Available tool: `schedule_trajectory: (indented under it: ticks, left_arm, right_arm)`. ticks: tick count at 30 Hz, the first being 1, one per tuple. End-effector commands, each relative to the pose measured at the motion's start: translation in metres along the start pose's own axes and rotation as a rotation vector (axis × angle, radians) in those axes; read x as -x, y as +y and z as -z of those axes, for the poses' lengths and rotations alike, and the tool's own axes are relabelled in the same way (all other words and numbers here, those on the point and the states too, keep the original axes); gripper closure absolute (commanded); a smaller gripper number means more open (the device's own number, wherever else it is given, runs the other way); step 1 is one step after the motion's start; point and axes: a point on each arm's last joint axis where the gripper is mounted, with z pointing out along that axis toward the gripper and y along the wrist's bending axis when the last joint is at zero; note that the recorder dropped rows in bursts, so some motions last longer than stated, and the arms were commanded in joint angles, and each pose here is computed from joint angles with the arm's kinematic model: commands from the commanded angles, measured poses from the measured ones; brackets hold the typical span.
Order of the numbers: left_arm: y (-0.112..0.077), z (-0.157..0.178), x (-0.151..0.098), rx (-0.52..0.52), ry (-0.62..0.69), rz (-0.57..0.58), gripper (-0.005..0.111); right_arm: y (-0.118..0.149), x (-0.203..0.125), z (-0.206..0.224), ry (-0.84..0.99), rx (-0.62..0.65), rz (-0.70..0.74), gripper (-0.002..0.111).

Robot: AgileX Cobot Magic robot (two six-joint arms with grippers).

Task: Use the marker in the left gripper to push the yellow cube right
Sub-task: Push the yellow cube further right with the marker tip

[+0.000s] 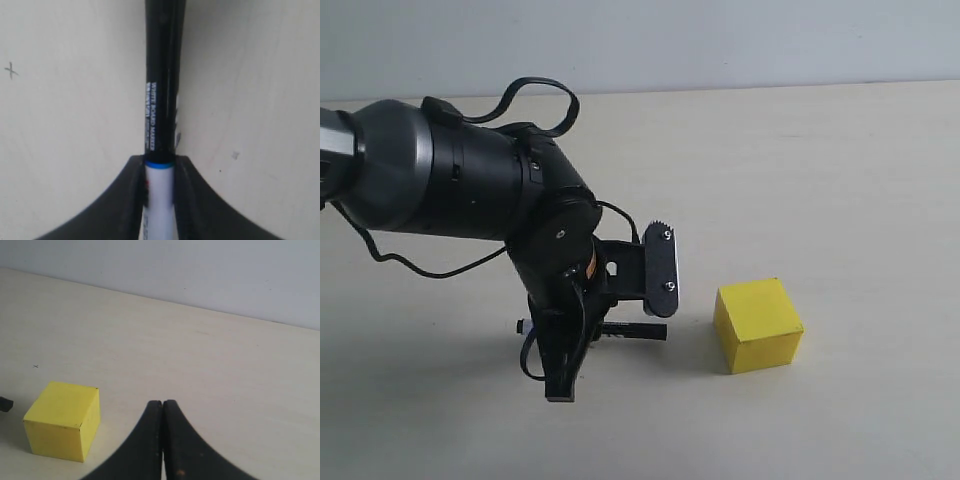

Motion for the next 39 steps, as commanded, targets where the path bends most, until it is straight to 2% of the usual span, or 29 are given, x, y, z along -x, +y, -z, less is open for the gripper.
schedule_trajectory:
  ticks: [1, 5, 9, 20, 26, 29, 32, 35, 39]
  left_arm:
    - [0.001, 0.001, 0.014, 0.043, -0.107, 0.023, 0.107]
    - [-0.008, -0.001, 0.051, 0.070, -0.195, -0.036, 0.107]
    - [-0.014, -0.003, 0.073, 0.058, -0.163, -0.089, 0.107]
    - [-0.009, -0.003, 0.059, 0.007, -0.065, -0.035, 0.107]
    - [-0.008, -0.001, 0.069, 0.050, -0.158, -0.035, 0.107]
    - [-0.015, 0.002, 0.084, 0.081, -0.249, -0.051, 0.107]
    - [-0.027, 0.005, 0.096, 0.087, -0.282, -0.087, 0.107]
    - [-0.031, 0.005, 0.095, 0.075, -0.253, -0.101, 0.107]
    - [-0.023, 0.002, 0.082, 0.042, -0.178, -0.052, 0.107]
  right_arm:
    - [0.000, 0.000, 0.000, -0.011, -0.001, -0.001, 0.108]
    - [0.000, 0.000, 0.000, -0.011, -0.001, -0.001, 0.108]
    - [0.000, 0.000, 0.000, -0.011, -0.001, -0.001, 0.108]
    - [0.000, 0.000, 0.000, -0.011, -0.001, -0.001, 0.108]
    - [0.000, 0.000, 0.000, -0.011, -0.001, -0.001, 0.108]
    - [0.000, 0.000, 0.000, -0.011, -0.001, -0.001, 0.108]
    - [0.000, 0.000, 0.000, -0.011, -0.001, -0.001, 0.108]
    - [0.000, 0.000, 0.000, -0.011, -0.001, -0.001, 0.108]
    - [0.000, 0.000, 0.000, -0.011, -0.001, -0.001, 0.108]
